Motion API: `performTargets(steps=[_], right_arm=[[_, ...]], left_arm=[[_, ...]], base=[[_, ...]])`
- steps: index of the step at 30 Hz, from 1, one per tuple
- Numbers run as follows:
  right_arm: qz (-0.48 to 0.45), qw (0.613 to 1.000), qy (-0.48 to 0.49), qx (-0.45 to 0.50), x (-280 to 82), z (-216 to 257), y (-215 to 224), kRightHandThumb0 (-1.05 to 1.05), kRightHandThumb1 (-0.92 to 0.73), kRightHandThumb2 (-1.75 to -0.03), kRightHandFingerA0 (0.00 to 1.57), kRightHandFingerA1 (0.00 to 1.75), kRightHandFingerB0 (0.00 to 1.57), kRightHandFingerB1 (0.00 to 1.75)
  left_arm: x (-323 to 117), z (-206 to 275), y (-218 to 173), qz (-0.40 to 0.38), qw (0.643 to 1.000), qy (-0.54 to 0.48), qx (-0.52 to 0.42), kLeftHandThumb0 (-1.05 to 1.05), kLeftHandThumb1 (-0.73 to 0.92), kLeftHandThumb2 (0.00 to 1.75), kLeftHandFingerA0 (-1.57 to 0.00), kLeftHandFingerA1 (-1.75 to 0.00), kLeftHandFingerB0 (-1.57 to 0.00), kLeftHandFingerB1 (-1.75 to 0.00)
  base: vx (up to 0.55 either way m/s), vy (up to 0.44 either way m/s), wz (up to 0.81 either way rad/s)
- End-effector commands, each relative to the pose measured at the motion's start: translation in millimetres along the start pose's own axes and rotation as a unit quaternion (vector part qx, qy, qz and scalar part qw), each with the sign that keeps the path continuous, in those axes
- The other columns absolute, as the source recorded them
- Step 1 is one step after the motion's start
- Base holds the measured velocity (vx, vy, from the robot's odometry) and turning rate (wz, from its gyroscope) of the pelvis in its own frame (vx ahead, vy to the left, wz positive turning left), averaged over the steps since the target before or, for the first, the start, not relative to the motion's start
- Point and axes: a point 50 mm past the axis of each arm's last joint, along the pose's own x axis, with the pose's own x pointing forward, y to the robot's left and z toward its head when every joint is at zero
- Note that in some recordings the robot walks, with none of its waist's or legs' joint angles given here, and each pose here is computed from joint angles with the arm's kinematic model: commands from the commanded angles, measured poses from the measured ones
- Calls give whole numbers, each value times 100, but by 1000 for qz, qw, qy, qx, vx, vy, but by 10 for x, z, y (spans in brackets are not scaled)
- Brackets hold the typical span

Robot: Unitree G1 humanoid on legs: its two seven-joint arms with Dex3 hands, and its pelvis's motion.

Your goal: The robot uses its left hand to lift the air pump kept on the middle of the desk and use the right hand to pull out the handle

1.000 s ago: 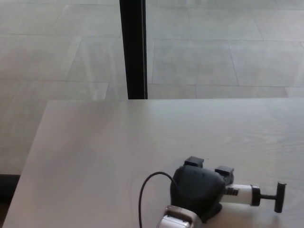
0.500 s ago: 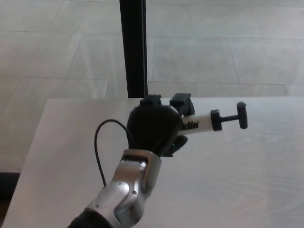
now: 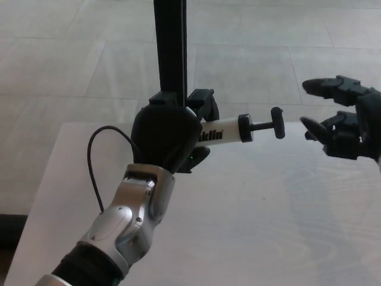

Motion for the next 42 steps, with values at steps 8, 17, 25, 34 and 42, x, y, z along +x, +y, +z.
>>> performTargets(steps=[8,17,25,34,42], right_arm=[[91,994,27,-44,16,36,78,-41,-48,-55,41,57,27,30],[52,996,9,-71,38,50,156,-34,-50,-55,70,67,56,41],[45,996,4,-76,44,-4,237,-25,-54,-56,85,76,60,46],[27,996,1,-86,55,-87,311,-24,-61,-57,86,86,81,64],[-7,994,-10,-105,65,-84,322,-27,-77,-70,96,151,79,117]], left_arm=[[-105,-102,-112,-6,1000,1,30,-11,59,90,-89,-175,-64,-148],[-99,-30,-139,0,1000,2,15,-16,61,89,-79,-175,-66,-151],[-45,63,-81,16,1000,6,-23,-12,57,91,-80,-175,-59,-165],[-26,225,-22,26,999,-6,-41,-26,59,66,-87,-155,-87,-77],[-42,253,-51,29,999,-9,-38,-17,50,103,-114,-131,-88,-107]], base=[[0,0,0],[0,0,0],[0,0,0],[0,0,0],[0,0,0]])
